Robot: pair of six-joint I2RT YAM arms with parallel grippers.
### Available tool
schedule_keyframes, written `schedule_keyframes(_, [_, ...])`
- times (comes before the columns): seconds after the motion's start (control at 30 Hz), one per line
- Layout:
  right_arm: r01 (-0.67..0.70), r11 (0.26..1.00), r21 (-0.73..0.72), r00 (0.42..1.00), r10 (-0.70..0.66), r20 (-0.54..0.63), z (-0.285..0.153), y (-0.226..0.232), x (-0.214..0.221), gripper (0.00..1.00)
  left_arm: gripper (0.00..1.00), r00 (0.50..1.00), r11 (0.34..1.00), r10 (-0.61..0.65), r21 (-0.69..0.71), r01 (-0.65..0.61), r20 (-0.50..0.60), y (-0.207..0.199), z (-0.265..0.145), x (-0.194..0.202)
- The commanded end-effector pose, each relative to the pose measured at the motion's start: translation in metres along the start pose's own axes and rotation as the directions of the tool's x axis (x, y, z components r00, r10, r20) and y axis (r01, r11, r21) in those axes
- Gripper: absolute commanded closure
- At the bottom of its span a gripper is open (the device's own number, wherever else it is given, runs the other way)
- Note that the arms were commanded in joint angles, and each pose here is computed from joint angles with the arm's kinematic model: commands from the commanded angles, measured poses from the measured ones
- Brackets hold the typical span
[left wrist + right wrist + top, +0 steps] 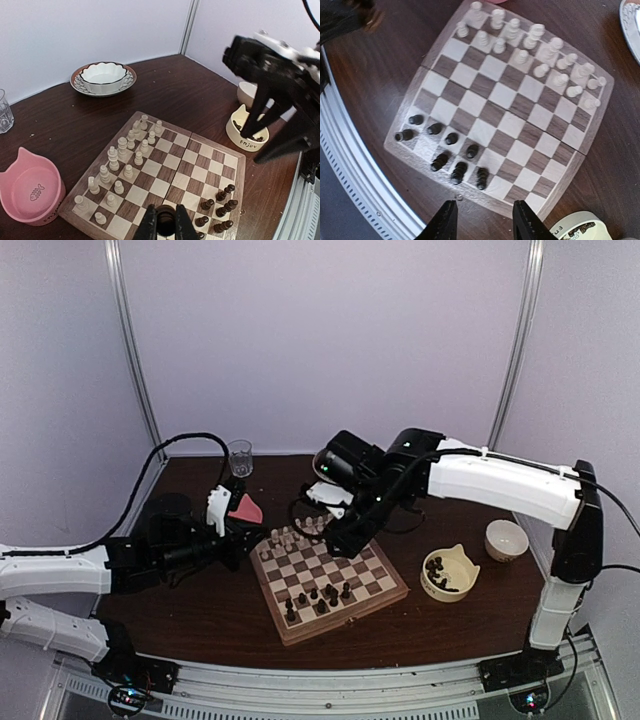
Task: Set up the chess pieces on the board
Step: Place the pawn on the chessboard.
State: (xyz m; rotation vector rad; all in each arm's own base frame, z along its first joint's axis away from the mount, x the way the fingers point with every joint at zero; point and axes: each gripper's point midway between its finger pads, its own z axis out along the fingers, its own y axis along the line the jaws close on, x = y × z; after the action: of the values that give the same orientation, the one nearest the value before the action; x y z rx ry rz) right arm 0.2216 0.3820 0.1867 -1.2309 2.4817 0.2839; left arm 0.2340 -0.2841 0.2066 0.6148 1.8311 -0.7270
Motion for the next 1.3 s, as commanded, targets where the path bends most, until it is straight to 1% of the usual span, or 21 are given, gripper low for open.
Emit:
schedule_keyframes(0.0, [-0.072, 0.997, 0.017, 0.971, 0.066, 0.231, -0.007, -0.044, -0.029, 0.6, 1.0, 0.999, 0.998, 0.05, 0.049, -0.05, -0.013, -0.016, 0.01, -0.012])
schedule_keyframes(0.13, [-0.115, 0.993, 0.038, 0.924, 0.093, 0.371, -0.011, -0.074, -0.025, 0.59, 1.0, 0.988, 0.991, 0.126, 0.051, -0.122, -0.086, -0.027, 0.025, -0.003])
schedule_keyframes(0.23, [-0.186, 0.982, 0.03, 0.865, 0.15, 0.479, -0.02, -0.085, -0.024, 0.59, 1.0, 0.977, 0.985, 0.164, 0.072, -0.156, -0.136, -0.036, 0.039, 0.007])
schedule_keyframes(0.33, [-0.225, 0.972, 0.061, 0.816, 0.154, 0.557, -0.024, -0.096, -0.013, 0.59, 1.0, 0.963, 0.979, 0.191, 0.109, -0.173, -0.192, -0.046, 0.055, 0.022])
schedule_keyframes(0.47, [-0.321, 0.937, 0.138, 0.772, 0.174, 0.612, -0.029, -0.118, 0.005, 0.59, 1.0, 0.945, 0.969, 0.205, 0.188, -0.16, -0.253, -0.062, 0.077, 0.04])
schedule_keyframes(0.53, [-0.372, 0.912, 0.172, 0.747, 0.184, 0.638, -0.036, -0.129, 0.012, 0.59, 1.0, 0.934, 0.967, 0.212, 0.203, -0.157, -0.288, -0.065, 0.09, 0.05])
schedule_keyframes(0.67, [-0.435, 0.88, 0.189, 0.694, 0.194, 0.694, -0.05, -0.14, 0.023, 0.58, 1.0, 0.912, 0.963, 0.22, 0.223, -0.149, -0.345, -0.07, 0.113, 0.062])
schedule_keyframes(0.8, [-0.474, 0.863, 0.177, 0.649, 0.206, 0.732, -0.057, -0.145, 0.033, 0.55, 1.0, 0.903, 0.959, 0.216, 0.252, -0.126, -0.371, -0.077, 0.129, 0.07])
schedule_keyframes(0.87, [-0.483, 0.859, 0.172, 0.643, 0.214, 0.736, -0.057, -0.145, 0.037, 0.55, 1.0, 0.889, 0.959, 0.216, 0.258, -0.116, -0.405, -0.077, 0.131, 0.078])
schedule_keyframes(1.27, [-0.483, 0.86, 0.166, 0.639, 0.216, 0.738, -0.059, -0.145, 0.038, 0.55, 1.0, 0.859, 0.959, 0.209, 0.269, -0.088, -0.467, -0.079, 0.147, 0.098])
